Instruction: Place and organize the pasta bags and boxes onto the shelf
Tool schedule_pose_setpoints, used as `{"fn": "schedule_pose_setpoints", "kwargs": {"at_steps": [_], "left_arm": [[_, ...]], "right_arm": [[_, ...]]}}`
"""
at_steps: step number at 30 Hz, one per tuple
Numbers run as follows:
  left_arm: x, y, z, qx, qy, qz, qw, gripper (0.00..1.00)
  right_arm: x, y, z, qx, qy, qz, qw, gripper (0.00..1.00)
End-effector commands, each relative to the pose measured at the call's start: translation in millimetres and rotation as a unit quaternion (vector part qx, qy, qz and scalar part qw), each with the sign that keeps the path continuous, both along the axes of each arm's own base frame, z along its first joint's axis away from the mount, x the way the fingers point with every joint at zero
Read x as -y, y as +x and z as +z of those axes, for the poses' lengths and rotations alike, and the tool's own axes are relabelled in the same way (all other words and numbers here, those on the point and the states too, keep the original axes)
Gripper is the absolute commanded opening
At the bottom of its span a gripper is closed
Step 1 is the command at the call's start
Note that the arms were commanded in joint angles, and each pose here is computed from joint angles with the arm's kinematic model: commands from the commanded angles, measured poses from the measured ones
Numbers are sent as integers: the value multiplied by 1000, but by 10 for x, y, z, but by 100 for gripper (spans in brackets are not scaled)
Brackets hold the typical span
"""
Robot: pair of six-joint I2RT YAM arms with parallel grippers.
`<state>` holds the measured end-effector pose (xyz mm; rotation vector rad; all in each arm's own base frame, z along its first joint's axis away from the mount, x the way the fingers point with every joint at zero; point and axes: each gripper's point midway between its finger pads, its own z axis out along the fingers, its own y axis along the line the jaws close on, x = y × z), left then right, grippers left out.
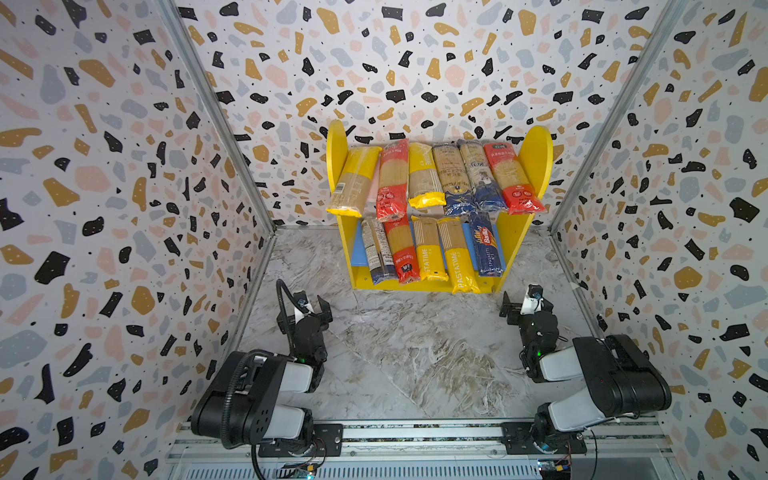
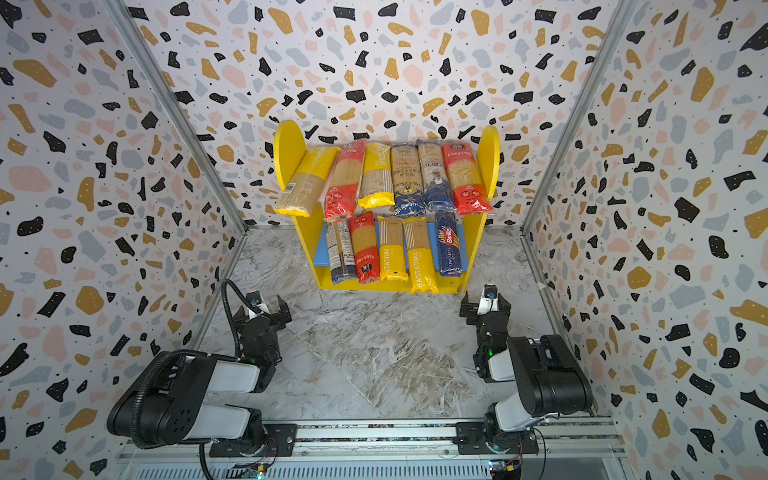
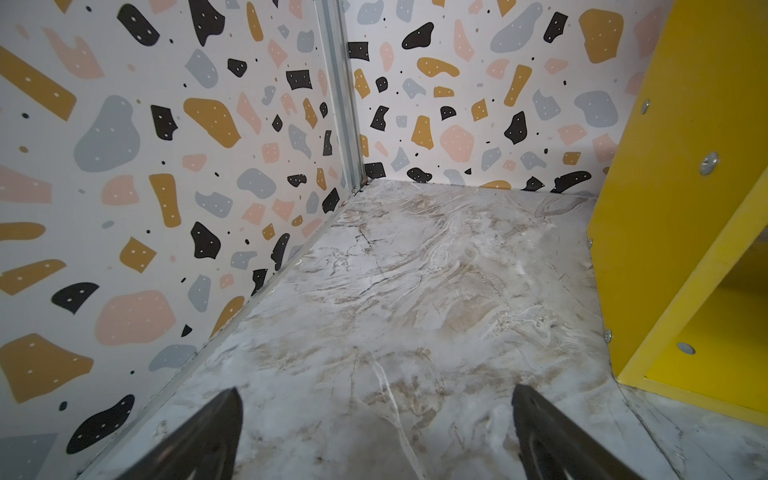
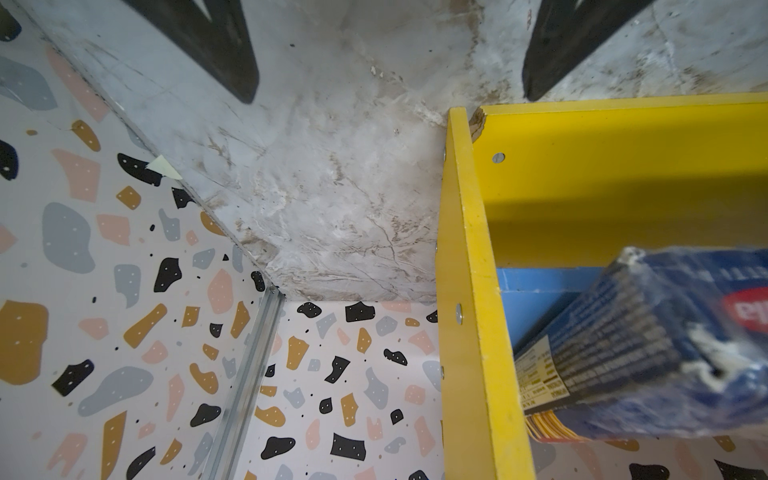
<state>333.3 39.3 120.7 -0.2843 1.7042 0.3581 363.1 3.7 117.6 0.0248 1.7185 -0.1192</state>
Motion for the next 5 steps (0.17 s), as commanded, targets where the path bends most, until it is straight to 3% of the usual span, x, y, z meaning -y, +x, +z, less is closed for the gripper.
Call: {"fn": "schedule_pose_setpoints", "kwargs": {"at_steps": [1,5], "left_arm": [[-12,40,170,34,-10,3,999,99],[-12,41,168,34,-10,3,999,100]], "right_arm": [[-8,10,83,15,-2,0,1000,99],[-9,2,87,16,-2,0,1000,99]]}}
